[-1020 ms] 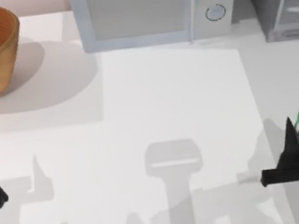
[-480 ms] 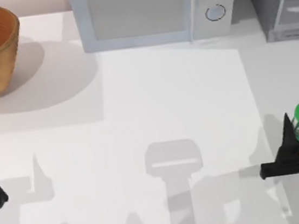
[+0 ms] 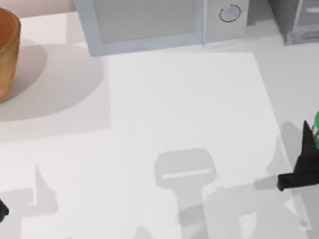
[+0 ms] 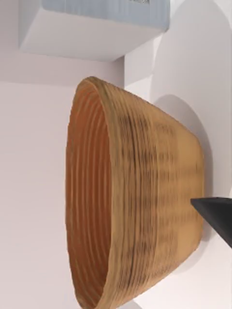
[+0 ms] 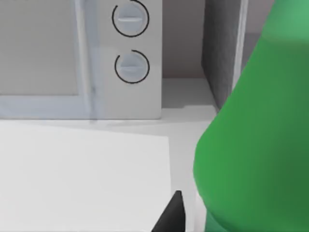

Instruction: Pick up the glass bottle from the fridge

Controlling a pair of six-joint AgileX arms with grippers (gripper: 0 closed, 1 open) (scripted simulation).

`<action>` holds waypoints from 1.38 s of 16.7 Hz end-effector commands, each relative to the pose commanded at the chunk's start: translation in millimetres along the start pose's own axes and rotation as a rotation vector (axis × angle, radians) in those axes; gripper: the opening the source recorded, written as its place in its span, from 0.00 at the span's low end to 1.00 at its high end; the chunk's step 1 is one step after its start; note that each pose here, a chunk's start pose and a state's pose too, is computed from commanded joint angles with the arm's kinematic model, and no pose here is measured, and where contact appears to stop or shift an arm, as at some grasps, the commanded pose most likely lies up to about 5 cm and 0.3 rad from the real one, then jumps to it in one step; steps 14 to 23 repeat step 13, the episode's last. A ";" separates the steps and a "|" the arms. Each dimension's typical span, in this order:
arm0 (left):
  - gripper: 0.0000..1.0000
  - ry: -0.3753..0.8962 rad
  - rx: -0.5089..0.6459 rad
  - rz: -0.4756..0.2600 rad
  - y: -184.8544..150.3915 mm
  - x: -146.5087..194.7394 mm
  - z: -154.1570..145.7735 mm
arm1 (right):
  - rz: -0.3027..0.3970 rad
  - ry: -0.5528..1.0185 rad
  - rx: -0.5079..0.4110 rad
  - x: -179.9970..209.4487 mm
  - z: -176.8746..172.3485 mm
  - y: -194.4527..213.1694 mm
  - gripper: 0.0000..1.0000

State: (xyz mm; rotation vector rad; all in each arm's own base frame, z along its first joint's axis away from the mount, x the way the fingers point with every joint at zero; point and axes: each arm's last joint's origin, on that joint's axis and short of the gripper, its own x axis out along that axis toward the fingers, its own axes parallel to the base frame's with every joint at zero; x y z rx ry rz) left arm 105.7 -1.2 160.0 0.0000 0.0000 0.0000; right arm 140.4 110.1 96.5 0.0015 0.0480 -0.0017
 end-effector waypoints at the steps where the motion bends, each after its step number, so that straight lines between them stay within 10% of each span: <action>1: 1.00 0.000 0.000 0.000 0.0 0.0 0.0 | 0.000 0.000 0.000 0.0 0.0 0.0 0.53; 7: 1.00 0.000 0.000 0.000 0.0 0.0 0.0 | 0.000 0.000 0.000 0.0 0.0 0.0 0.98; 23: 1.00 0.000 0.000 0.000 0.0 0.0 0.0 | 0.000 0.000 0.000 0.0 0.0 0.0 1.00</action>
